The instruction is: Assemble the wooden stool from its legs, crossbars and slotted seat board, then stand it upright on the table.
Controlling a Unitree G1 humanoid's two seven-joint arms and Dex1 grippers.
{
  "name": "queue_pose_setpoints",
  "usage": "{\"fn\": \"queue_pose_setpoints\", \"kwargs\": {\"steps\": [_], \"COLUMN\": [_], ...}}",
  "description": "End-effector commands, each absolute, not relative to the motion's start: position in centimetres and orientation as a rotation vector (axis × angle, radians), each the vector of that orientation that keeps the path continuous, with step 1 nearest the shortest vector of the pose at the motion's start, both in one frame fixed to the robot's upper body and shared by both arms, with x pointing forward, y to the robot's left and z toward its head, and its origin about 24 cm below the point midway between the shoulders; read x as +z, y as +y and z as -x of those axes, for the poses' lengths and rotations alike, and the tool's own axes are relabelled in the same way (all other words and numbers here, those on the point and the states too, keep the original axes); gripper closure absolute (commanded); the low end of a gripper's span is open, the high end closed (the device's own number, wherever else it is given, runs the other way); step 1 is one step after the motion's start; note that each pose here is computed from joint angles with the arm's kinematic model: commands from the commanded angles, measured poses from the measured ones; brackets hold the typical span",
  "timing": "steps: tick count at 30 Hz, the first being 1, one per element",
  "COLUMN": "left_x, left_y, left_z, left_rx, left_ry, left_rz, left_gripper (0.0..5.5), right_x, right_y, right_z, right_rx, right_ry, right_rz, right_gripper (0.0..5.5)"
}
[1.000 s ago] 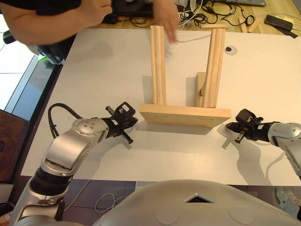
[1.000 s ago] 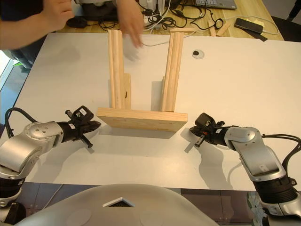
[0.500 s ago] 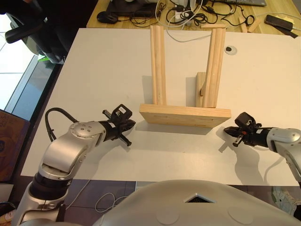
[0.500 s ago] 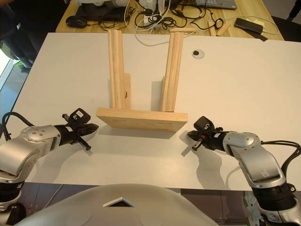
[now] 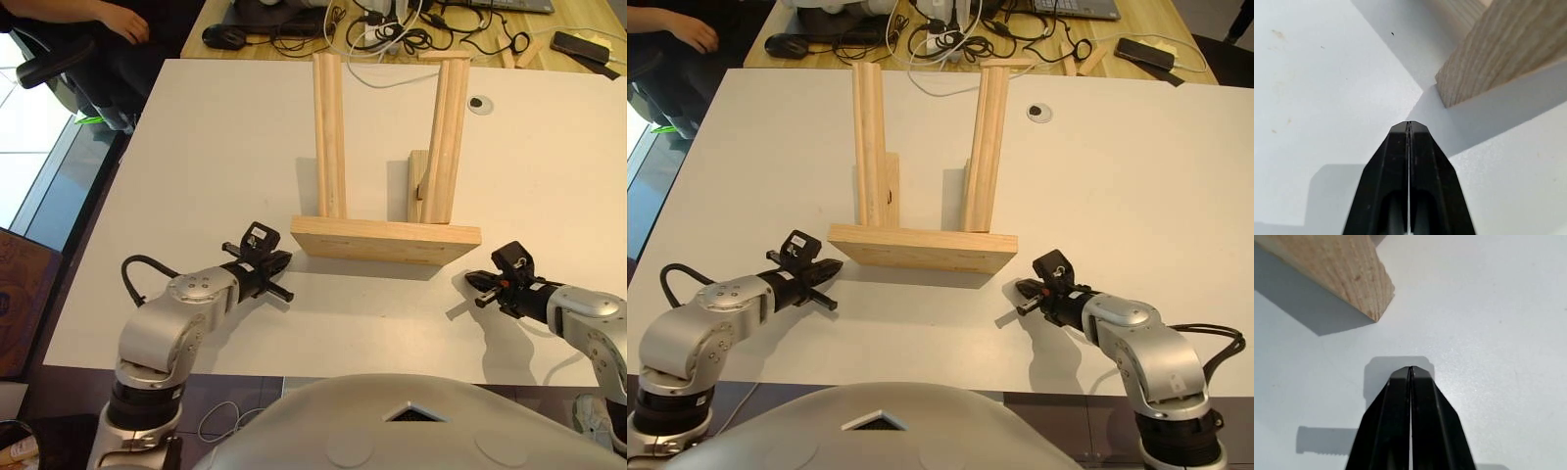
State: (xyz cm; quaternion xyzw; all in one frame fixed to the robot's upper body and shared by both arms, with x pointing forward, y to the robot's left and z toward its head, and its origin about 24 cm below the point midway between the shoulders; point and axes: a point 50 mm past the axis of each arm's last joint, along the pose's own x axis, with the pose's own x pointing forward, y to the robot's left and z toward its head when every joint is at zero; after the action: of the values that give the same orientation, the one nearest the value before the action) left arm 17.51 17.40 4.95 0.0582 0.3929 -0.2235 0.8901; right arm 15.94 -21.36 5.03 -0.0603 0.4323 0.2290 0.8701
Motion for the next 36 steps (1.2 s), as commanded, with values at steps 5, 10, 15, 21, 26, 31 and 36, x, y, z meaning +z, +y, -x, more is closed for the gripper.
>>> {"fn": "queue_pose_setpoints", "kwargs": {"steps": [5,10,15,21,26,31,36], "left_x": [3.2,3.3,3.6,3.5,3.4,3.3,3.3], "left_y": [15.8,16.5,16.2,15.1,14.9,14.7,14.6], "left_z": [-18.0,-17.8,-17.8,-17.3,-17.0,-16.9,-16.9], "left_rx": [-0.349,-0.299,-0.328,-0.365,-0.358,-0.351,-0.349], "left_ry": [0.841,0.855,0.853,0.864,0.863,0.863,0.858], "left_rz": [-0.073,-0.080,-0.046,0.027,0.053,0.067,0.077], "left_gripper": [5.47,5.47,5.47,5.47,5.47,5.47,5.47], "right_x": [5.0,4.8,4.9,4.7,4.4,4.5,4.3], "right_y": [-23.7,-22.5,-20.9,-21.1,-21.1,-21.2,-21.2], "right_z": [-18.5,-18.4,-18.2,-18.0,-18.0,-17.6,-17.2], "right_rx": [0.188,0.201,0.257,0.196,0.203,0.245,0.261], "right_ry": [0.916,0.951,0.944,0.936,0.871,0.873,0.912], "right_rz": [-0.040,-0.160,-0.296,-0.481,-0.663,-0.698,-0.680], "right_gripper": [5.50,5.50,5.50,5.50,5.50,5.50,5.50]}}
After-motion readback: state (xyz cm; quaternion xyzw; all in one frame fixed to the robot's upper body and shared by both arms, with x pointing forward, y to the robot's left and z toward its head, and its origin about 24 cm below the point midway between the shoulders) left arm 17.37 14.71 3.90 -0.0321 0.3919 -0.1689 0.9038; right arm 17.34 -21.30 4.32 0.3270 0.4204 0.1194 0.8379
